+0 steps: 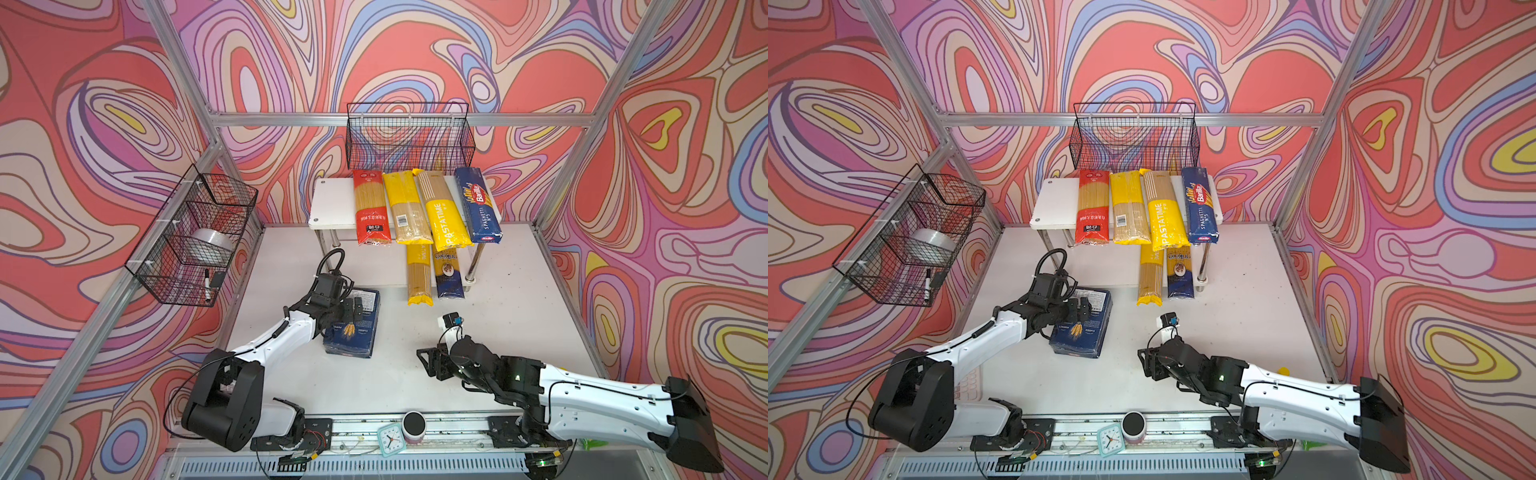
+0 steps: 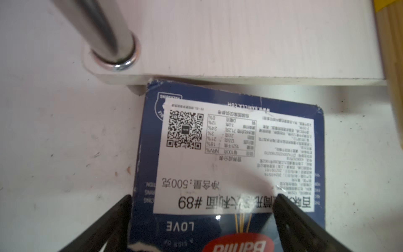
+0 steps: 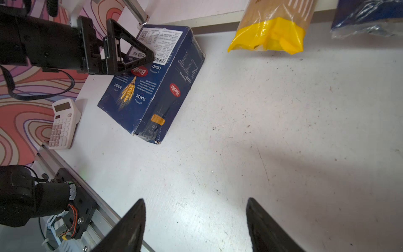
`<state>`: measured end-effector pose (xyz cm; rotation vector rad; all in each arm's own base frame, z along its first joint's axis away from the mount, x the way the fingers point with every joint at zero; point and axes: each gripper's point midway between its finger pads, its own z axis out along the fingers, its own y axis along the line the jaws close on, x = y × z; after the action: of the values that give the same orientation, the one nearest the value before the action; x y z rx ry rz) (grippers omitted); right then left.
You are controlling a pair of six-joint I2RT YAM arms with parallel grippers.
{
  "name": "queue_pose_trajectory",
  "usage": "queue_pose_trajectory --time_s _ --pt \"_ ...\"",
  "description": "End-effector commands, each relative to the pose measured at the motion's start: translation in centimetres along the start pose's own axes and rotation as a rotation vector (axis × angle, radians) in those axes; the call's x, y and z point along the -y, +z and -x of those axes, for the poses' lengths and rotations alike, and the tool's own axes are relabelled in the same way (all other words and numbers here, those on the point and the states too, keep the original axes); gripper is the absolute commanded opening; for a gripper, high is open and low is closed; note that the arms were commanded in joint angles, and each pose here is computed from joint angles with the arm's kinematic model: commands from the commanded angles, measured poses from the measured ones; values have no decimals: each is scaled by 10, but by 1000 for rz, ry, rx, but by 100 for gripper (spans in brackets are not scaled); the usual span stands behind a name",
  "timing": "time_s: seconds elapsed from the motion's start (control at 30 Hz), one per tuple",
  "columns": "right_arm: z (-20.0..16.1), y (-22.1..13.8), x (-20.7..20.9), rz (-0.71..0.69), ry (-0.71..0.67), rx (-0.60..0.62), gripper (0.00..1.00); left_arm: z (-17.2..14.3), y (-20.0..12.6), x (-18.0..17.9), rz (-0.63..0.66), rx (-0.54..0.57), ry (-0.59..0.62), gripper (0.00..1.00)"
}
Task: Arrange pasta packages on shelves
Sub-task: Rotate the pasta box at the center of the table.
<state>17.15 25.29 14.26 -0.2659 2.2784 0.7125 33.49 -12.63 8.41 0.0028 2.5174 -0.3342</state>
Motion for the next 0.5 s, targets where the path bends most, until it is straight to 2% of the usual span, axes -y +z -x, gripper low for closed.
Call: queue_pose_trajectory --time_s 0.0,0.27,0.47 --pt "-6 -5 12 -31 2 -3 75 14 2 29 -135 22 53 100" --pt "-9 -11 19 -45 12 -2 75 10 -11 64 -253 58 149 100" --pt "-13 -13 25 -51 19 -6 75 -3 -13 79 -289 51 239 100"
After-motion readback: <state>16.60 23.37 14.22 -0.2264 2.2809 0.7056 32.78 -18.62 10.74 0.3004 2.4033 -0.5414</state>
